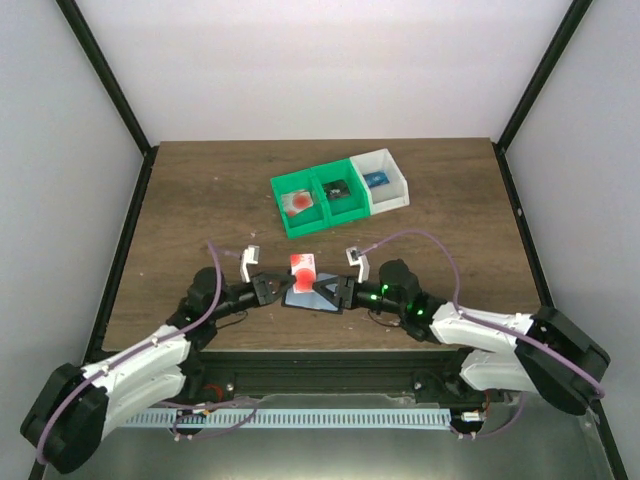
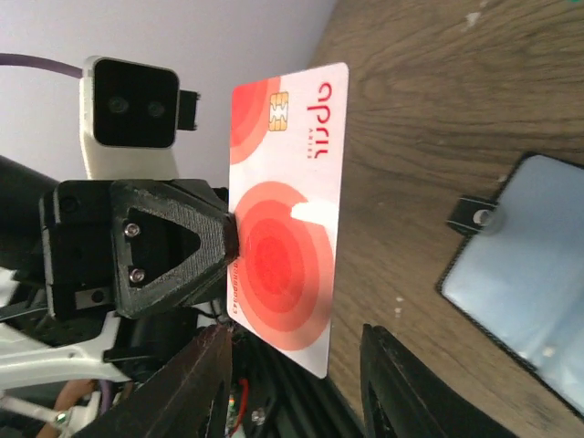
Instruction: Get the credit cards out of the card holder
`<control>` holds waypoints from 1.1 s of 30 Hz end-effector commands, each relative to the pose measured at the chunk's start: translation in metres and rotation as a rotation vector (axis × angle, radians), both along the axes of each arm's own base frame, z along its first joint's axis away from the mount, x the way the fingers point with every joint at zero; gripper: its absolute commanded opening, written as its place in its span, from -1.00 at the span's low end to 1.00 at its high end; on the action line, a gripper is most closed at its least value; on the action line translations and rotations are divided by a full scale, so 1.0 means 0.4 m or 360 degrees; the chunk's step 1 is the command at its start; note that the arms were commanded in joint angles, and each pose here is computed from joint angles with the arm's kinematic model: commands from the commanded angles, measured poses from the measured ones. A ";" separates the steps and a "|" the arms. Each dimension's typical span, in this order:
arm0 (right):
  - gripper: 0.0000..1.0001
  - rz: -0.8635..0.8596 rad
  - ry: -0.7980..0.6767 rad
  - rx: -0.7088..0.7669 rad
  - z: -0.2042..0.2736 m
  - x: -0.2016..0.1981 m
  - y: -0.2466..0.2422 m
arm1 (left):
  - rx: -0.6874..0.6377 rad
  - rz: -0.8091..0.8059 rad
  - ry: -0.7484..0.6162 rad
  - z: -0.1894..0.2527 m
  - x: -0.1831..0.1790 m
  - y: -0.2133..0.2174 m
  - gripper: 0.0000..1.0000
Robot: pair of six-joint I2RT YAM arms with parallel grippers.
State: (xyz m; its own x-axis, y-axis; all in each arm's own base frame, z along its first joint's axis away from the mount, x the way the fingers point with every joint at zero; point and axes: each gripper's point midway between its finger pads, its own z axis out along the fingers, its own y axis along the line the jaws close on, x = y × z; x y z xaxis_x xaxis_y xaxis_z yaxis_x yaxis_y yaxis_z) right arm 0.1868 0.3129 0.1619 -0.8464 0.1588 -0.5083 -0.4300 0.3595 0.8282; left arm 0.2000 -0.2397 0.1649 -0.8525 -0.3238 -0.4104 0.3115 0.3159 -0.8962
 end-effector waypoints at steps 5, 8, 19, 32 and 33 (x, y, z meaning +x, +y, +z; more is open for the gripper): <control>-0.26 0.0221 -0.0035 0.0211 0.073 -0.057 0.037 | -0.0258 -0.0125 -0.0072 0.069 -0.050 -0.004 -1.00; -0.50 0.0237 -0.0050 0.0225 0.081 -0.062 0.039 | -0.0314 -0.0136 -0.0063 0.073 -0.061 0.000 -1.00; -0.99 0.0563 -0.0359 0.0078 0.093 -0.149 0.021 | -0.0185 -0.0404 -0.0150 0.091 -0.102 -0.035 0.00; -0.99 0.0960 -0.0474 0.0076 0.103 -0.302 -0.057 | 0.0000 -0.0762 -0.0405 0.181 -0.195 -0.034 -0.50; -0.99 0.0966 -0.0488 0.0090 0.112 -0.304 -0.058 | 0.0001 -0.0777 -0.0392 0.181 -0.199 -0.035 -0.50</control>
State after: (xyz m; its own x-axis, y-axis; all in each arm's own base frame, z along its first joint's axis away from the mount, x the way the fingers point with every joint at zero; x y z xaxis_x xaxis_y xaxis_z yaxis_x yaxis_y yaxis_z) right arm 0.0832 0.2967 0.2038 -0.6550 -0.2251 -0.7213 -0.7418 0.0102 0.6705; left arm 0.1361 -0.2547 0.2406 -0.7931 -0.0090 -0.6090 0.6053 0.0992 -0.7898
